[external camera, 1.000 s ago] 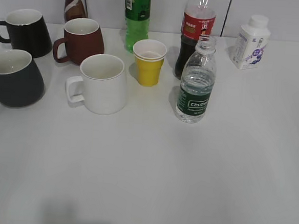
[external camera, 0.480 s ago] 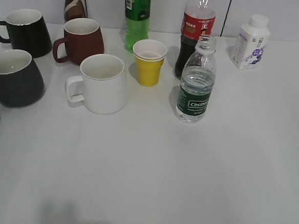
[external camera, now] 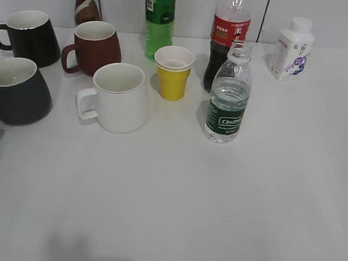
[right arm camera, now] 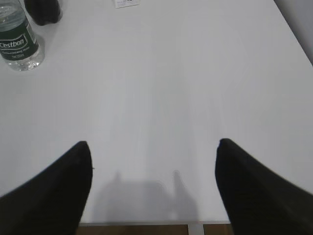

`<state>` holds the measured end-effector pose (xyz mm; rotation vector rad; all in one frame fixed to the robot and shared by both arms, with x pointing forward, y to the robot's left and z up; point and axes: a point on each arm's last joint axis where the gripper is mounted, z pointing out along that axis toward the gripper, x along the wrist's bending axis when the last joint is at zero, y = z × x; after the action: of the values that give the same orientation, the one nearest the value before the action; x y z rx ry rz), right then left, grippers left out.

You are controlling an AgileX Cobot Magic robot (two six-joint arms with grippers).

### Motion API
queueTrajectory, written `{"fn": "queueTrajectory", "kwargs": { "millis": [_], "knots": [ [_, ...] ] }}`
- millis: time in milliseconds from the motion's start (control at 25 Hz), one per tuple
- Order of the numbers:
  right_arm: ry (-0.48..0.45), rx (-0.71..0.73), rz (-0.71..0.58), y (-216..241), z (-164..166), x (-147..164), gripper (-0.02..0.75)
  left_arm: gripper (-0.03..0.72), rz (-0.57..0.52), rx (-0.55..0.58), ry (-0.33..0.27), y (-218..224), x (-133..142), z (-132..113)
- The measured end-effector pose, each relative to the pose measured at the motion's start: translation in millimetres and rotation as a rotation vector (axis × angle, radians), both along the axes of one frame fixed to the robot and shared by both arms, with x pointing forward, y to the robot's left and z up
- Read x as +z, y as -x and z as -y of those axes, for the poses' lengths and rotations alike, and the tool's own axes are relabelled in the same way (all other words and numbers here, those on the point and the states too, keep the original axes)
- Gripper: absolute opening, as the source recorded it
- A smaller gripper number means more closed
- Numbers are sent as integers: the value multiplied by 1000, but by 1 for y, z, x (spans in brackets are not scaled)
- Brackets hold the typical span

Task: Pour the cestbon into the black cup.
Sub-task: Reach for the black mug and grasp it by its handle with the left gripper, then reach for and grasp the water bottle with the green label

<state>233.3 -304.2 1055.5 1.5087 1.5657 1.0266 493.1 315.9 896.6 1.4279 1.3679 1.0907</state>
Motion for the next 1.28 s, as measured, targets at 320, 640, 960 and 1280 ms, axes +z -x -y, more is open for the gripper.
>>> {"fn": "queueTrajectory", "kwargs": {
  "millis": [320, 640, 960, 1280],
  "knots": [
    [0, 0, 0, 0, 0, 0, 589, 298, -7, 1, -6, -20, 0, -2],
    [-4, 4, -1, 0, 0, 0, 589, 63, -6, -25, -16, -28, -7, -1],
    [121, 118, 287, -28, -10, 37, 589, 54, 91, -56, -47, -28, 20, 1],
    [46, 95, 430, -109, -20, 46, 577, 53, 218, -125, -88, -23, 56, 7]
  ]
}}
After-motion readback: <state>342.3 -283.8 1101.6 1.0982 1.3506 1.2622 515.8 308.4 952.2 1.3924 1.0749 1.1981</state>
